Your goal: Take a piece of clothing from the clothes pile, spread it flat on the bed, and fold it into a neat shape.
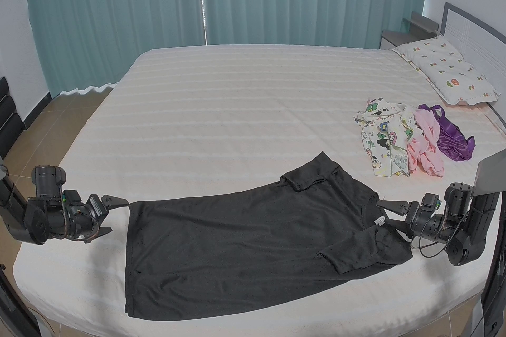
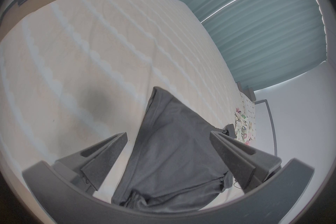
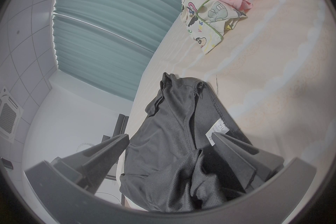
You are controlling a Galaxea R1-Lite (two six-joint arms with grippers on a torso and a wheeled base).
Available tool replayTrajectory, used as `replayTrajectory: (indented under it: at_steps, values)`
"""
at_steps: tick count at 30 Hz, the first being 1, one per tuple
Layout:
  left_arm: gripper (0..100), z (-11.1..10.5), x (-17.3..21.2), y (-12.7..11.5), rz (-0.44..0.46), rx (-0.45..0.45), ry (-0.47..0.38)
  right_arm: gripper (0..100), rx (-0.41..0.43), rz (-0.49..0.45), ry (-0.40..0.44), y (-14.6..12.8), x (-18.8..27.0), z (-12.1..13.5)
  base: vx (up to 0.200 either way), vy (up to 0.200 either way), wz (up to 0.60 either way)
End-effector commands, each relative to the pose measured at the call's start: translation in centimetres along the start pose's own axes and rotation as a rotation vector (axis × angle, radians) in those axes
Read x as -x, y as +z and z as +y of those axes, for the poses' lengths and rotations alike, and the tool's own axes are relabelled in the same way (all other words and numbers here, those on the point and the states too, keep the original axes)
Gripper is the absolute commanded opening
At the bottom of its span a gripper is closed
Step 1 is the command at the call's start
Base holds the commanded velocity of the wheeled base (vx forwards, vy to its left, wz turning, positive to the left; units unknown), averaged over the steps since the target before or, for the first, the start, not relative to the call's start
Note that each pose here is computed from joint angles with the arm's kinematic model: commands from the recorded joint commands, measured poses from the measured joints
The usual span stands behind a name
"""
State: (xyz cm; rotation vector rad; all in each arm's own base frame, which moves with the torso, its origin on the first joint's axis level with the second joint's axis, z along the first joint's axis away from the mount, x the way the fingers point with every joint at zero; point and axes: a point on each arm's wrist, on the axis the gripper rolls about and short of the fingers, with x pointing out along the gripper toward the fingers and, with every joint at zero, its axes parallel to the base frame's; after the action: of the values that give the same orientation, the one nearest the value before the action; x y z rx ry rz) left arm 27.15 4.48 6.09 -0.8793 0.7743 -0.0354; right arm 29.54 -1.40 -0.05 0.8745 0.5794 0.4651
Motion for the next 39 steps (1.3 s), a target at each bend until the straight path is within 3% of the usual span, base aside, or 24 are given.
replayTrajectory:
  at_steps: [1,5,10,15,22,36,37,39]
  values:
    - [100,-0.6,-4.2,1.6,-0.002,-0.015,0.014,100,0.009,-0.007,0.007,0.1,0.0,0.1,0.000,0.000,0.00]
    - [100,-2.1,-6.2,3.1,-0.028,0.010,-0.026,100,0.007,-0.006,0.005,0.0,0.0,0.1,0.000,0.000,0.00]
    - [100,-2.1,-7.8,4.3,-0.041,0.008,-0.042,100,0.005,-0.004,0.003,0.0,0.0,0.0,0.000,0.000,0.00]
    - [100,-1.4,-9.4,3.6,-0.009,-0.009,-0.020,100,0.002,-0.002,-0.001,-0.1,0.0,-0.1,0.000,0.000,0.00]
    - [100,-0.7,-9.6,3.2,-0.038,-0.070,0.055,100,0.002,0.001,0.000,-0.2,-0.1,-0.1,0.000,0.000,0.00]
    - [100,-0.7,-9.6,3.2,-0.034,-0.065,0.050,100,0.006,0.000,0.001,-0.1,-0.2,-0.1,0.000,0.000,0.00]
    - [0,-0.7,-9.6,3.3,-0.034,-0.064,0.048,100,0.010,-0.003,0.004,0.0,-0.3,-0.1,0.000,0.000,0.00]
    - [0,-0.6,-9.6,3.1,-0.031,-0.062,0.050,100,0.016,-0.011,0.007,0.2,-0.3,0.1,0.000,0.000,0.00]
